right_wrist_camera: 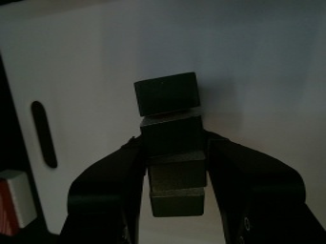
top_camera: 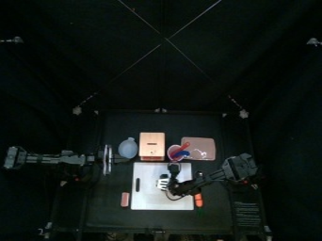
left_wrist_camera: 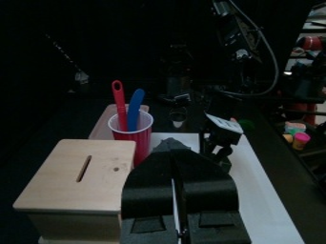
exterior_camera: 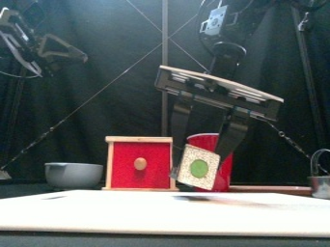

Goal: Place sushi on board then cut the sushi with the knife then place the pieces on the plate
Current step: Pick knife at handle with right hand

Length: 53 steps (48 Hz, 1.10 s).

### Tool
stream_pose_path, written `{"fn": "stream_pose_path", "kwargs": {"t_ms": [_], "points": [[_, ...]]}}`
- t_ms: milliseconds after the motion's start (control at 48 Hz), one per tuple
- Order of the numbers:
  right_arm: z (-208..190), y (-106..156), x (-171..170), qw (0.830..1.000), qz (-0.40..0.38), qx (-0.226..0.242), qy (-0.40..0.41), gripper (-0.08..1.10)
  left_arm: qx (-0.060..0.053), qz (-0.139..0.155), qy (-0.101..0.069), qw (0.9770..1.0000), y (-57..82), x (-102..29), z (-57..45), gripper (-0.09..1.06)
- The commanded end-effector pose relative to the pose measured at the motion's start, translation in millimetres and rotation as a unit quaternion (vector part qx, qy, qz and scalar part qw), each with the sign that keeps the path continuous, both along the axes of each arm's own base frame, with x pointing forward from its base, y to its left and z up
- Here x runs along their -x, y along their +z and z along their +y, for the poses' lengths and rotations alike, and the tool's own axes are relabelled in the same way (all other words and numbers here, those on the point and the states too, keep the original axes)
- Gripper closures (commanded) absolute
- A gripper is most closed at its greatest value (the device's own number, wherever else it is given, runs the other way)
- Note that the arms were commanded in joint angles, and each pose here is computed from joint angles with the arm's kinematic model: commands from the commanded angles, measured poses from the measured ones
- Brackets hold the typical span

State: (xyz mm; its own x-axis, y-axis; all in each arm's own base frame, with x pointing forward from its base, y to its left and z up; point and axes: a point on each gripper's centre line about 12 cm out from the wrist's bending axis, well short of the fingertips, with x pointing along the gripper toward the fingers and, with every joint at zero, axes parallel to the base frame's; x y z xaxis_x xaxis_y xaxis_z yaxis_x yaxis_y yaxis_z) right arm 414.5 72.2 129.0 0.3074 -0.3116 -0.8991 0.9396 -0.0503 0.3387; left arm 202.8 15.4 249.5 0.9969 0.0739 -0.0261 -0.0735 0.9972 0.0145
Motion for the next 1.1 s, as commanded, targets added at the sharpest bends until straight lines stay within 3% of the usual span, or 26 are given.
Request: {"fn": "stream_pose_path", "kwargs": {"t_ms": [21,500,833,1104], "points": [[0,14,-2,1.0,-0.012,-0.012,-0.011,0.5,-0.008,-0.005,-0.001,0.9999,4.2,-1.6,0.1,0.99],[1,3,-7,1.0,-0.001,-0.015,-0.014,0.13,-0.011,0.002,0.0,0.9999,-1.3,0.0,0.7,0.99],[-2,16,-8,1.0,-0.009,-0.002,-0.011,0.09,-0.01,0.004,0.0,0.9999,-3.1,0.6,0.6,0.99],[-16,46,7,0.998,-0.012,0.065,-0.002,0.09,-0.007,0.015,0.0,0.9999,-7.1,1.2,0.7,0.99]]}}
